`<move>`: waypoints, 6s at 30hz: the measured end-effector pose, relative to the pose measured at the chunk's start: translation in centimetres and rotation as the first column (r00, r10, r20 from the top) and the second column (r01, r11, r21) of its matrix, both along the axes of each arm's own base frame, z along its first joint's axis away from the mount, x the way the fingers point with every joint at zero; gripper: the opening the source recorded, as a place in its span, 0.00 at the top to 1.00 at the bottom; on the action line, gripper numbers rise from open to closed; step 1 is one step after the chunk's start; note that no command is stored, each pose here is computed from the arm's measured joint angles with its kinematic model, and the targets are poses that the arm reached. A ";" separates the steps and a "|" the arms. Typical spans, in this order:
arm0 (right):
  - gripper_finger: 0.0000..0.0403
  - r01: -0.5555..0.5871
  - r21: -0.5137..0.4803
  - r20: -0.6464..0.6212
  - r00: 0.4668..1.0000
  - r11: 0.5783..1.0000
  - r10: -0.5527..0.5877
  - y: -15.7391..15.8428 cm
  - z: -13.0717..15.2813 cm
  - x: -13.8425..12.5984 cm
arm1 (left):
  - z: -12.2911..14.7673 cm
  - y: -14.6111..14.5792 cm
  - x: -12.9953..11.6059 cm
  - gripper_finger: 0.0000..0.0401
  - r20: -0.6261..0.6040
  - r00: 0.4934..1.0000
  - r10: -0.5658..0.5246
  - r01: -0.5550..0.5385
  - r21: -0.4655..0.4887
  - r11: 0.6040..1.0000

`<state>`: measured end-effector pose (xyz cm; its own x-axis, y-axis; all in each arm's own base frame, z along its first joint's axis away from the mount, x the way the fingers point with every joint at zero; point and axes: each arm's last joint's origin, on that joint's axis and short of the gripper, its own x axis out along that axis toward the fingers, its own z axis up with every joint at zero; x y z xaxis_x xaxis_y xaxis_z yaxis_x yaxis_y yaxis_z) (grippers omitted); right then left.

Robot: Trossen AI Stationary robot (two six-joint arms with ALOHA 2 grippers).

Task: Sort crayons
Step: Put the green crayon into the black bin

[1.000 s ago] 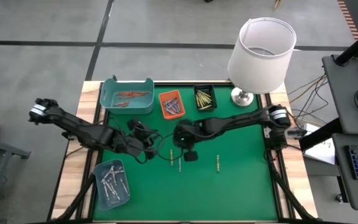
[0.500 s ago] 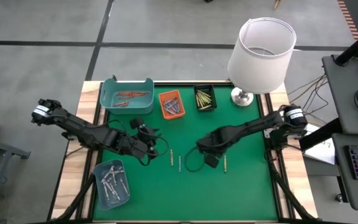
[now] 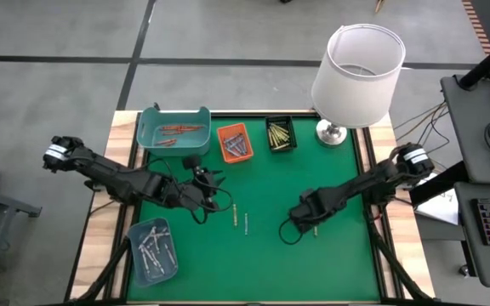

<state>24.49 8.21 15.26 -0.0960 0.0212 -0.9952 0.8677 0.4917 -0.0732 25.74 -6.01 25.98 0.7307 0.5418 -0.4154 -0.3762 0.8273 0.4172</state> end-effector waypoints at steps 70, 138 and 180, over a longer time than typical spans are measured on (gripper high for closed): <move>0.98 -0.087 -0.803 0.202 0.891 0.589 0.406 -14.7 8.2 9.6 | 0.2 0.9 0.4 0.80 0.062 0.997 0.046 -0.044 -0.038 0.998; 0.72 -0.421 -0.729 0.076 0.733 0.539 0.676 -4.5 9.9 7.2 | -12.2 1.9 9.0 0.65 -0.512 0.450 -0.731 0.624 -0.405 0.668; 0.72 -0.130 -0.911 0.373 0.139 0.391 0.917 -1.8 2.9 6.2 | -3.5 3.8 2.2 1.00 0.220 0.827 -0.517 0.549 -0.122 0.827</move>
